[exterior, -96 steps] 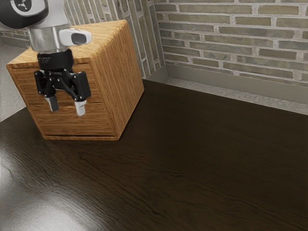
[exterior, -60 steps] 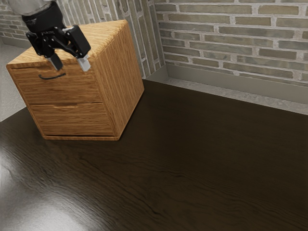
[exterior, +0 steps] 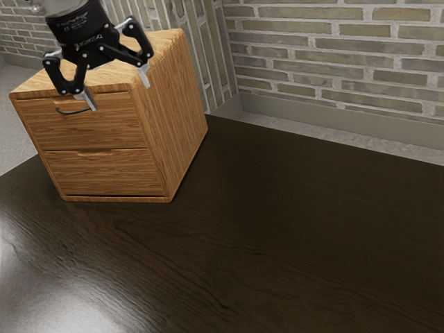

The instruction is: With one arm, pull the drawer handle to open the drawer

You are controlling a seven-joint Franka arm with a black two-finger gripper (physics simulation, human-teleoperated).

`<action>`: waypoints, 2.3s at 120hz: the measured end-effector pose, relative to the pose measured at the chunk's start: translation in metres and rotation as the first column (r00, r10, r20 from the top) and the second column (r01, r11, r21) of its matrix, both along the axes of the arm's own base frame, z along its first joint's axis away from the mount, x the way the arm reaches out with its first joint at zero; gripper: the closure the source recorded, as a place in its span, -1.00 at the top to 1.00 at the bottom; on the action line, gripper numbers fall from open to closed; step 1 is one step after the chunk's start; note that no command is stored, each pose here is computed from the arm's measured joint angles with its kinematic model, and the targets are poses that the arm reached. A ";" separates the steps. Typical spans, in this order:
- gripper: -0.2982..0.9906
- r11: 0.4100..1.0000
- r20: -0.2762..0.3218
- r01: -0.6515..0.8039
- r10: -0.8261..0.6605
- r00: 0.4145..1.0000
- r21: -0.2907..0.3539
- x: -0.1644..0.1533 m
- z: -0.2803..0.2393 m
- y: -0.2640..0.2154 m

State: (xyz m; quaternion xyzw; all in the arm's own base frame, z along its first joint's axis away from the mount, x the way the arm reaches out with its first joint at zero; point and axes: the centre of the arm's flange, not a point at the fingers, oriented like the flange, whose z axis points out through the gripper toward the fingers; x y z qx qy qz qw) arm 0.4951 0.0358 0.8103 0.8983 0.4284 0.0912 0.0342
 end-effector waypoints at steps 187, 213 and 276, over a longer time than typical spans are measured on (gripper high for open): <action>0.50 0.169 -0.013 -0.953 0.984 0.178 -0.250 -0.141 -0.011 0.357; 0.50 0.234 -0.034 -0.935 0.967 0.252 -0.266 -0.093 -0.104 0.347; 0.50 0.381 0.174 -0.860 0.924 0.341 -0.339 -0.069 -0.128 0.303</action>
